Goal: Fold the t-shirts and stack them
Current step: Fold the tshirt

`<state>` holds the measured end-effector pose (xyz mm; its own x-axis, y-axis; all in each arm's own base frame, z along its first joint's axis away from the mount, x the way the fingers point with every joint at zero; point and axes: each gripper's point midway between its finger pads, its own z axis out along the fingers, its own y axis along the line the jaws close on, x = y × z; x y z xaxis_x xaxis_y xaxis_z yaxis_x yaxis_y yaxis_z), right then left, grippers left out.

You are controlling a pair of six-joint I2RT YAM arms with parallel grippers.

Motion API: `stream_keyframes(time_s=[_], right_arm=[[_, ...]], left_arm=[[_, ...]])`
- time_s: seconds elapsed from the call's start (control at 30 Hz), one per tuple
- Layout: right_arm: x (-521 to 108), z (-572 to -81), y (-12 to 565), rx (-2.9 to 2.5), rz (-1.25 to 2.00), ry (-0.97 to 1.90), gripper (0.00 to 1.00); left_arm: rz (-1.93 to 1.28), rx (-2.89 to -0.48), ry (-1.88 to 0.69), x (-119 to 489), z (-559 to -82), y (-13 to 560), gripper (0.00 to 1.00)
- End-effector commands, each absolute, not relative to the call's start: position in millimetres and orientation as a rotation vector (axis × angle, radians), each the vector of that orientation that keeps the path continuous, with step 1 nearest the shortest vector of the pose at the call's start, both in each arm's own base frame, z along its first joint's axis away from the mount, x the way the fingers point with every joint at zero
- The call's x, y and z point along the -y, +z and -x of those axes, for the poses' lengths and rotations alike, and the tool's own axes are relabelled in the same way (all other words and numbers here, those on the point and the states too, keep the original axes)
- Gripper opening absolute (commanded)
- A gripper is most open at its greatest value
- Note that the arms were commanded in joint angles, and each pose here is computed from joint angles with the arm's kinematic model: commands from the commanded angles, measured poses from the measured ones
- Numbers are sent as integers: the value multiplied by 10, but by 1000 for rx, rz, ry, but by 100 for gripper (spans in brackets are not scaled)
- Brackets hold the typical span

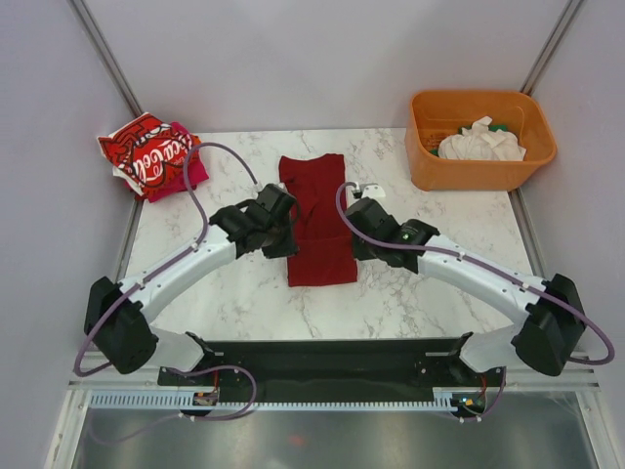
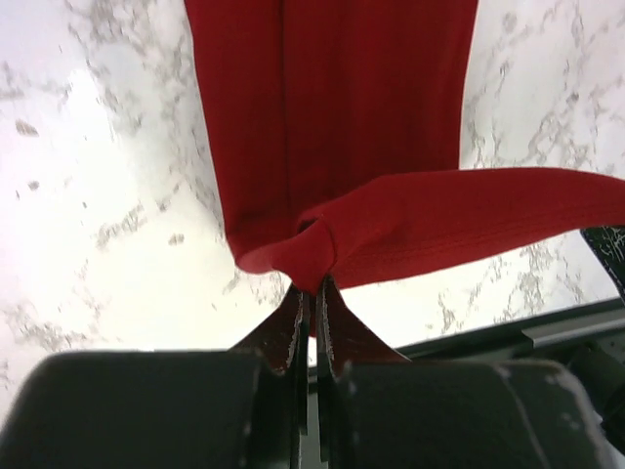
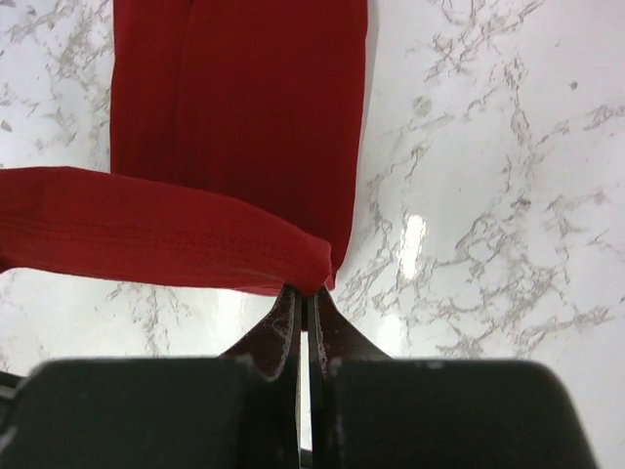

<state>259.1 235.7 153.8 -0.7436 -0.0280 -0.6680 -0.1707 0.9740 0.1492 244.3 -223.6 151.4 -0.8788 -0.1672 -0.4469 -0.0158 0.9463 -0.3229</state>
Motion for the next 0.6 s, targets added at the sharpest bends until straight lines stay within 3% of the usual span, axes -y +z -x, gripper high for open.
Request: stream_keyframes(time_s=[0.0, 0.27, 0.3, 0.33, 0.37, 0.4, 0.43, 0.47, 0.5, 0.53, 0.57], right_arm=[[-2403, -2868, 1641, -2371, 187, 265, 0], [-2360, -3391, 1456, -2412, 169, 241, 1], [-2370, -3449, 1338, -2437, 176, 226, 6], [-2334, -3521, 1287, -2451, 163, 216, 19], [-2375, -3618, 1316, -2444, 162, 236, 48], [-2374, -3688, 1168, -2476, 172, 216, 62], [-2301, -3800, 1127, -2485, 141, 202, 74], [-2326, -3962, 1232, -2460, 119, 224, 81], [-2307, -4073, 1142, -2475, 108, 214, 82], [-2201, -4237, 1174, -2465, 67, 207, 83], [-2193, -4429, 1416, -2426, 37, 225, 84]], left_arm=[[37, -2573, -421, 2258, -2737, 1629, 2], [67, -2638, -368, 2226, -3199, 1312, 2], [65, -2653, -361, 2250, -3266, 1246, 2], [52, -2668, -345, 2246, -3310, 1172, 4], [68, -2675, -329, 2207, -3383, 1125, 6], [82, -2669, -331, 2200, -3476, 1131, 12], [94, -2704, -312, 2176, -3546, 970, 44], [135, -2702, -305, 2071, -3686, 941, 54], [145, -2669, -326, 2078, -3884, 1042, 65], [176, -2677, -301, 1960, -4050, 939, 83], [179, -2683, -319, 1952, -4155, 930, 84]])
